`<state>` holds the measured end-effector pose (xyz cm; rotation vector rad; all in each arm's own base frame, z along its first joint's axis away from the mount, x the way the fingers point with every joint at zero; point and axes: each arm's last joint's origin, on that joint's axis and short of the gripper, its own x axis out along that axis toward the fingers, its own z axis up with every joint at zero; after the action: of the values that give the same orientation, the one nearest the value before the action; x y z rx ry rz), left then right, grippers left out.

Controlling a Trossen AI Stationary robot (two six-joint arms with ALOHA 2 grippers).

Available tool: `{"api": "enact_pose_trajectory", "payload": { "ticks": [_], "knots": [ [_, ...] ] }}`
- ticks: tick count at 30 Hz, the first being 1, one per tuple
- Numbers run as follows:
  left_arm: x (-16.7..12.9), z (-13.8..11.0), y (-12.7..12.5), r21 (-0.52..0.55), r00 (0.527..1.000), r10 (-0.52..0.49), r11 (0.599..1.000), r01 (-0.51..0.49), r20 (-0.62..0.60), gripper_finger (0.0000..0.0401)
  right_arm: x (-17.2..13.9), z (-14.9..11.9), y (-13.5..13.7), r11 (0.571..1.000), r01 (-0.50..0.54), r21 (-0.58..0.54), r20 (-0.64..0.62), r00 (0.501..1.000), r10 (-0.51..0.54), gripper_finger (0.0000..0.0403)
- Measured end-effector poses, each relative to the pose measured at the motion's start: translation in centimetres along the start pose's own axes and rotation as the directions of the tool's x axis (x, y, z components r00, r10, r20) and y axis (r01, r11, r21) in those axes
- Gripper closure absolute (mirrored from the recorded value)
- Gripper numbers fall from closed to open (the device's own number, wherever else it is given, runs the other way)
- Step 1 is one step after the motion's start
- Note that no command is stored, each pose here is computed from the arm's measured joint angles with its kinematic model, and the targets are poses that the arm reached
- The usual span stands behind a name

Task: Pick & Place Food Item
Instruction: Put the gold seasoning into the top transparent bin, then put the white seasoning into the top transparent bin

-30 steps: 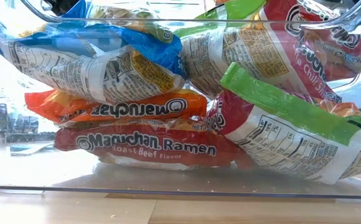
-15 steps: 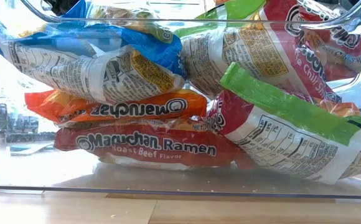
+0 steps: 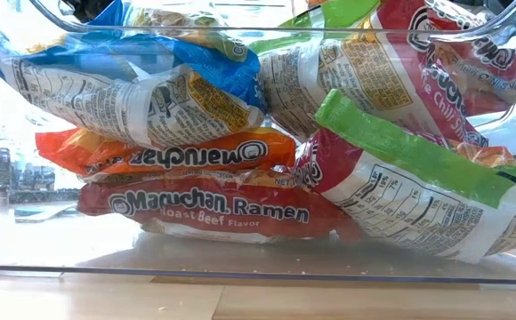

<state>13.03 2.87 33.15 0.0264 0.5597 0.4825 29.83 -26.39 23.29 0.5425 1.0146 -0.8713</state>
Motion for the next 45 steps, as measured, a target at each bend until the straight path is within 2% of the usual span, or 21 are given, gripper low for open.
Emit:
{"api": "enact_pose_trajectory", "payload": {
  "ticks": [16,28,39,45],
  "knots": [
    [0.0,0.0,0.0,-0.011,1.0,-0.01,1.0,0.01,-0.001,0.0101,-0.1,0.1,-0.1,1.0,0.017,0.004,0.011,1.0,-0.017,0.0097],
    [0.0,0.0,0.0,-0.011,1.0,-0.011,1.0,0.011,-0.001,0.0101,-1.7,0.3,-0.4,1.0,0.011,0.006,0.046,0.999,-0.011,0.0096],
    [0.0,0.0,0.0,-0.011,1.0,-0.012,1.0,0.012,-0.001,0.0101,-2.4,-1.0,1.2,0.996,0.04,-0.077,-0.028,0.999,-0.042,0.0098],
    [0.0,0.0,0.0,-0.011,1.0,-0.012,1.0,0.012,-0.001,0.0101,-3.3,-1.3,1.0,0.995,0.059,-0.08,-0.034,0.997,-0.062,0.0122]
  ]
}}
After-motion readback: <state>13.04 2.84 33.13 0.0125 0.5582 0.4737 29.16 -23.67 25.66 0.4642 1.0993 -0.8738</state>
